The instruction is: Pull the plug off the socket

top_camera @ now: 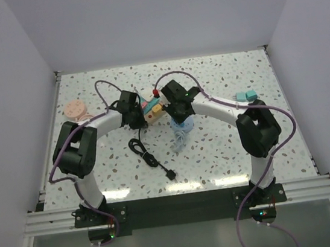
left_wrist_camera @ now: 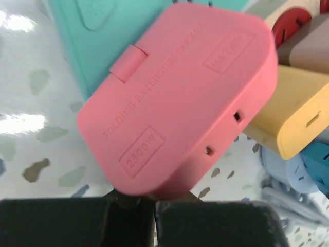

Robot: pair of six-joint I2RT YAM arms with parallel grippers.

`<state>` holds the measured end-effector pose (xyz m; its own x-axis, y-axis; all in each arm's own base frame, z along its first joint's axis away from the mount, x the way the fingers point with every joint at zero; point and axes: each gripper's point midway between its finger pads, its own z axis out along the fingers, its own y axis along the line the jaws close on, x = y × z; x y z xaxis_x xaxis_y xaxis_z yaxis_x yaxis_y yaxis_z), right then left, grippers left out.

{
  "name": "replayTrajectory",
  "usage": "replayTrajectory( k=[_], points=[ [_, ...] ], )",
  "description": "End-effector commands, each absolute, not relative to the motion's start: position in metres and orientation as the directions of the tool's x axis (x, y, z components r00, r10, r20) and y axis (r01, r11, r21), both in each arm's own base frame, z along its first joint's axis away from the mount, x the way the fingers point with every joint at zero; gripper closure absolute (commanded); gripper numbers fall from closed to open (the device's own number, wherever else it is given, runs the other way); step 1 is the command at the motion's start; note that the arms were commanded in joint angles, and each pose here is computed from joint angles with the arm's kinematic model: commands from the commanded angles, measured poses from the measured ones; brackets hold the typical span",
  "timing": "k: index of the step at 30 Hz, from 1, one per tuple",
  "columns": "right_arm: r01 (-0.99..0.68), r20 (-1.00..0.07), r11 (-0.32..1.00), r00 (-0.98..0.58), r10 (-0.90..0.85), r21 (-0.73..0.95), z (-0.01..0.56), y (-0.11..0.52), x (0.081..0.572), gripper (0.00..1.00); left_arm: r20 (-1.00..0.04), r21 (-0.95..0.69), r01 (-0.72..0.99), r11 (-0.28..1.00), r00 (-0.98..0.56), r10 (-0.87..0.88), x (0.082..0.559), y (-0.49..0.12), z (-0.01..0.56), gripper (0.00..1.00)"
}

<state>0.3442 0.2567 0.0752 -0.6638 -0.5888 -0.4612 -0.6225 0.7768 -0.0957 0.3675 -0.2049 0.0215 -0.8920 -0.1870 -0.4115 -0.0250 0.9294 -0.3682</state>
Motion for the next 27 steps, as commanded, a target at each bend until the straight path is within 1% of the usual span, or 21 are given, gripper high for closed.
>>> replayTrajectory(
  k=[1, 2, 4, 7, 8, 10, 11, 12, 17, 21, 24, 25, 27],
  points=[
    [-0.558, -0.419, 0.818, -0.716, -0.558, -0.138, 0.068, 0.247, 0.346, 0.97, -0.545, -0.342, 0.013, 0.94, -0.818, -0.187, 0.402, -0.2, 0.059, 1.0],
    [-0.529, -0.422, 0.835, -0.73, -0.537, -0.149, 0.071, 0.244, 0.348, 1.0, -0.542, -0.363, 0.02, 0.932, -0.818, -0.193, 0.401, -0.203, 0.063, 1.0],
    [-0.51, -0.414, 0.848, -0.748, -0.519, -0.142, 0.077, 0.242, 0.344, 1.0, -0.546, -0.4, 0.029, 0.916, -0.811, -0.213, 0.397, -0.208, 0.075, 1.0],
    [-0.456, -0.45, 0.885, -0.774, -0.445, -0.09, 0.094, 0.249, 0.343, 1.0, -0.542, -0.437, 0.052, 0.898, -0.811, -0.217, 0.387, -0.216, 0.086, 1.0],
    [-0.41, -0.465, 0.91, -0.796, -0.388, -0.059, 0.099, 0.253, 0.344, 1.0, -0.543, -0.445, 0.063, 0.893, -0.812, -0.213, 0.385, -0.219, 0.088, 1.0],
    [-0.33, -0.46, 0.943, -0.831, -0.314, -0.049, 0.101, 0.251, 0.343, 1.0, -0.548, -0.458, 0.094, 0.884, -0.813, -0.197, 0.376, -0.231, 0.096, 1.0],
    [-0.253, -0.467, 0.967, -0.853, -0.232, -0.018, 0.103, 0.254, 0.345, 1.0, -0.551, -0.462, 0.108, 0.881, -0.813, -0.189, 0.373, -0.235, 0.099, 1.0],
    [-0.216, -0.467, 0.976, -0.863, -0.195, -0.009, 0.103, 0.254, 0.345, 1.0, -0.556, -0.472, 0.12, 0.873, -0.809, -0.189, 0.369, -0.24, 0.106, 1.0],
    [0.016, -0.462, 0.999, -0.886, 0.038, 0.052, 0.094, 0.259, 0.35, 1.0, -0.556, -0.514, 0.167, 0.841, -0.812, -0.179, 0.344, -0.267, 0.115, 0.91],
    [0.01, -0.445, 0.996, -0.894, 0.047, 0.084, 0.09, 0.269, 0.351, 1.0, -0.526, -0.521, 0.158, 0.839, -0.834, -0.169, 0.331, -0.272, 0.094, 0.88],
    [-0.007, -0.463, 0.993, -0.885, 0.048, 0.117, 0.1, 0.272, 0.35, 1.0, -0.514, -0.51, 0.146, 0.848, -0.842, -0.164, 0.331, -0.27, 0.077, 0.83],
    [-0.008, -0.466, 0.992, -0.883, 0.05, 0.122, 0.103, 0.271, 0.349, 1.0, -0.513, -0.509, 0.148, 0.848, -0.843, -0.161, 0.33, -0.27, 0.073, 0.77],
    [-0.029, -0.472, 0.991, -0.881, 0.037, 0.132, 0.11, 0.271, 0.345, 1.0, -0.525, -0.517, 0.165, 0.84, -0.836, -0.16, 0.333, -0.273, 0.068, 0.71]
  ],
)
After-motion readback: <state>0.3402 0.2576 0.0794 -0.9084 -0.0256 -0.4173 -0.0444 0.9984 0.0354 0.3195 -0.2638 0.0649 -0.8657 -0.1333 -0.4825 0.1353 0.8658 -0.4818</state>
